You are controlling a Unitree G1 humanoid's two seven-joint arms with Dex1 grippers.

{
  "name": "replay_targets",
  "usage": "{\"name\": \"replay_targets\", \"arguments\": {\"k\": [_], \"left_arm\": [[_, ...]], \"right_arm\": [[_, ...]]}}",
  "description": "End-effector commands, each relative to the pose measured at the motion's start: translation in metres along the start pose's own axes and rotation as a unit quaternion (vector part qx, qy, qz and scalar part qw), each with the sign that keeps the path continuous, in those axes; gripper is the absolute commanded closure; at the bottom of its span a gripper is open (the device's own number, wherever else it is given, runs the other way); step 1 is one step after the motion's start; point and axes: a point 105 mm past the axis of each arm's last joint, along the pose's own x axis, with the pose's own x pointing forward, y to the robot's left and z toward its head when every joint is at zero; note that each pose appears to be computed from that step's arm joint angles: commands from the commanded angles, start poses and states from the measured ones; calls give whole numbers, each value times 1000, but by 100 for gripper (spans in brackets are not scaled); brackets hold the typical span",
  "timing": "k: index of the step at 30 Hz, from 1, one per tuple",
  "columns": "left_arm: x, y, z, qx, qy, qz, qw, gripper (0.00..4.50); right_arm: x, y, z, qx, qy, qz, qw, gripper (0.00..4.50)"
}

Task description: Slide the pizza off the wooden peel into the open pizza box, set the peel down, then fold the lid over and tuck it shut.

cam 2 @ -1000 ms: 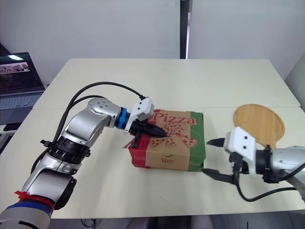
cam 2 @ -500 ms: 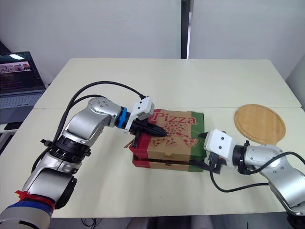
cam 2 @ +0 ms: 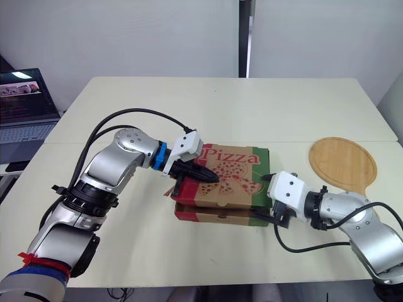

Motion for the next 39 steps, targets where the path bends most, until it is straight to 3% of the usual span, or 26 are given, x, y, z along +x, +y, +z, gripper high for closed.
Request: {"name": "replay_targets", "arguments": {"k": [1, 8, 18, 25, 30, 39], "left_arm": [[-1, -2, -3, 16, 20, 4, 1000, 450], [0, -1, -10, 19, 30, 11, 999, 450], [-1, 2, -12, 22, 33, 19, 999, 450], [0, 3, -8, 20, 23, 20, 999, 450], [0, 3, -6, 20, 18, 22, 999, 450], [-11, 5, 14, 21, -30, 40, 999, 450]], "right_arm": [[-2, 0, 5, -19, -5, -13, 1000, 4], [-14, 11, 11, -3, -24, 7, 1000, 4], [-52, -20, -1, 91, -29, -52, 994, 4], [-24, -18, 12, 101, -60, -43, 992, 4], [8, -7, 20, 105, -78, -18, 991, 124], [44, 11, 17, 71, -71, 38, 994, 443]]}}
